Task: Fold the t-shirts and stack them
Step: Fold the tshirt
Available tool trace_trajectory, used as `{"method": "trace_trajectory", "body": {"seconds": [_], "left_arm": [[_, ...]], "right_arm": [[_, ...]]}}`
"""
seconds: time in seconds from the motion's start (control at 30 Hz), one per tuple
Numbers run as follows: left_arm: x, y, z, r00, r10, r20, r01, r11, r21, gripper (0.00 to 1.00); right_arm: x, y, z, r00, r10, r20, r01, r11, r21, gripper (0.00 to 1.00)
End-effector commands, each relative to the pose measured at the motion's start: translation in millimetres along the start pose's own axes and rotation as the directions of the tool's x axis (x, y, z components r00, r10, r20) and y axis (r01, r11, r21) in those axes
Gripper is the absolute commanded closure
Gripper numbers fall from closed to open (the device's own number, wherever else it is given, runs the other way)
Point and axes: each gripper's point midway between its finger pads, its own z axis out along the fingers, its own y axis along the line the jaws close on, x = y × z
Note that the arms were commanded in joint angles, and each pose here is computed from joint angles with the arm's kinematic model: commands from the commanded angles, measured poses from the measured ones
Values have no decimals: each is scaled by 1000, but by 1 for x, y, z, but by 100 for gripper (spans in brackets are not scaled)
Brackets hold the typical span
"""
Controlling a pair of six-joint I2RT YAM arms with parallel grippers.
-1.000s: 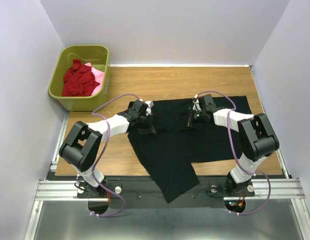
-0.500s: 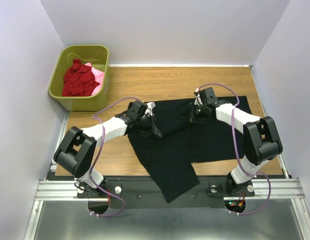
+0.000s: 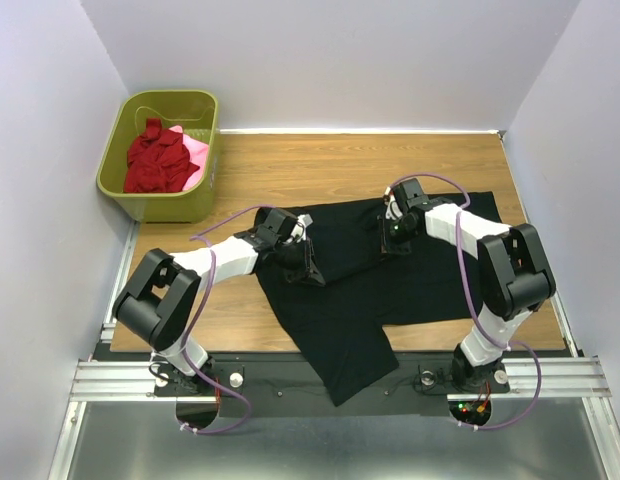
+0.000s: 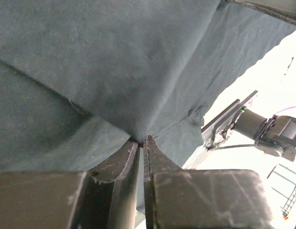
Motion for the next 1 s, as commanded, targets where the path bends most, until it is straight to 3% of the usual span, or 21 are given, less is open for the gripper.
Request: {"method": "trace_trajectory", "body": {"seconds": [0.0, 0.1, 0.2, 0.23, 0.3, 0.4, 0.53, 0.63, 0.77, 0.97], "left_arm": [[12, 4, -2, 999, -4, -37, 4, 1000, 2, 76], [14, 5, -5, 999, 6, -36, -6, 1000, 0, 49], [2, -4, -16, 998, 55, 19, -55, 998, -6, 44], [-7, 0, -21, 997, 57, 52, -55, 998, -36, 38], [-29, -3, -34, 989, 74, 125, -68, 996, -52, 37], [-73, 24, -55, 966, 73, 249, -38, 989, -143, 36], [-137, 60, -85, 907, 127, 401, -3, 956, -295, 35], [-175, 75, -98, 869, 123, 480, 44, 946, -322, 35], [-209, 86, -89, 868, 142, 476, 37, 937, -347, 35], [-224, 100, -66, 890, 151, 431, 24, 927, -374, 41]], "right_arm": [[-2, 2, -1, 999, -43, -12, 44, 999, 3, 82], [-15, -5, -9, 998, -60, 36, 58, 996, 62, 68], [-33, -12, -26, 991, -71, 111, 56, 989, 136, 52], [-46, -22, -36, 986, -62, 154, 35, 984, 175, 50], [-62, -33, -52, 976, -40, 215, -4, 980, 201, 45], [-89, -70, -80, 943, 79, 323, -156, 963, 219, 44], [-122, -124, -117, 858, 188, 478, -338, 907, 250, 44], [-143, -155, -137, 791, 242, 562, -429, 874, 227, 44], [-153, -198, -143, 744, 279, 607, -518, 815, 259, 44], [-152, -239, -145, 692, 327, 644, -595, 763, 252, 44]]}}
